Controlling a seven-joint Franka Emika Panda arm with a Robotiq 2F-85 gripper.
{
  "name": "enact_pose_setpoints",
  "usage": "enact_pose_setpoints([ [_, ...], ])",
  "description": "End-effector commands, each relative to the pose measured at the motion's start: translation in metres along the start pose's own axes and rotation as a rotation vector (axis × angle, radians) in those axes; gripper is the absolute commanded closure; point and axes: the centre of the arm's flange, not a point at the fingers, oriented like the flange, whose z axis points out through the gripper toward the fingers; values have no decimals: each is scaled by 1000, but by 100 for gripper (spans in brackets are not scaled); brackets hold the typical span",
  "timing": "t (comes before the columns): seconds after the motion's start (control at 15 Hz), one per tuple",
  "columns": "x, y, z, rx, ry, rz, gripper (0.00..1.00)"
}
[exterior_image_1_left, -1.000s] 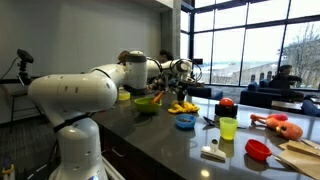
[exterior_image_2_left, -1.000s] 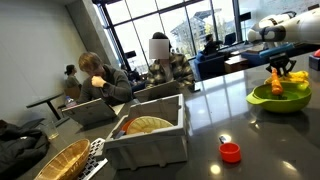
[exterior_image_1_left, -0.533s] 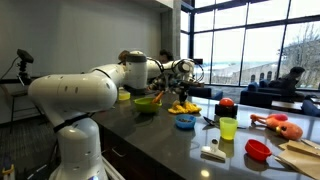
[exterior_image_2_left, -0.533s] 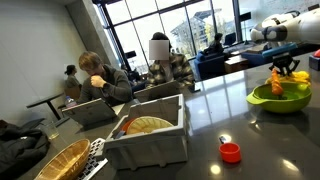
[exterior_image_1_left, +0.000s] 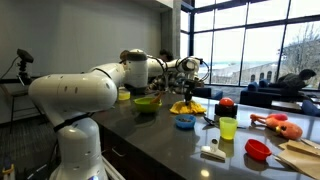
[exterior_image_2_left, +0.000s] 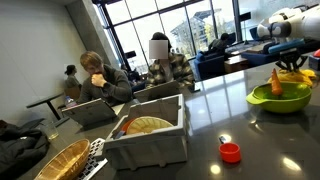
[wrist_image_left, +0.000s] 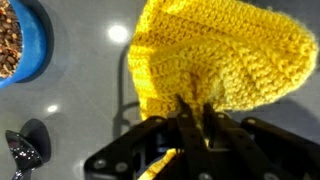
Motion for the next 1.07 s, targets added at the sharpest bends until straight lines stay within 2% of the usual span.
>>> enact_pose_setpoints([
  [0.0, 35, -13, -54, 55, 10, 18, 97],
  [0.33, 48, 14, -91, 99, 49, 54, 97],
  [0.6, 59, 32, -97, 107, 43, 86, 97],
  [1.0, 87, 74, -124, 147, 85, 139, 97],
])
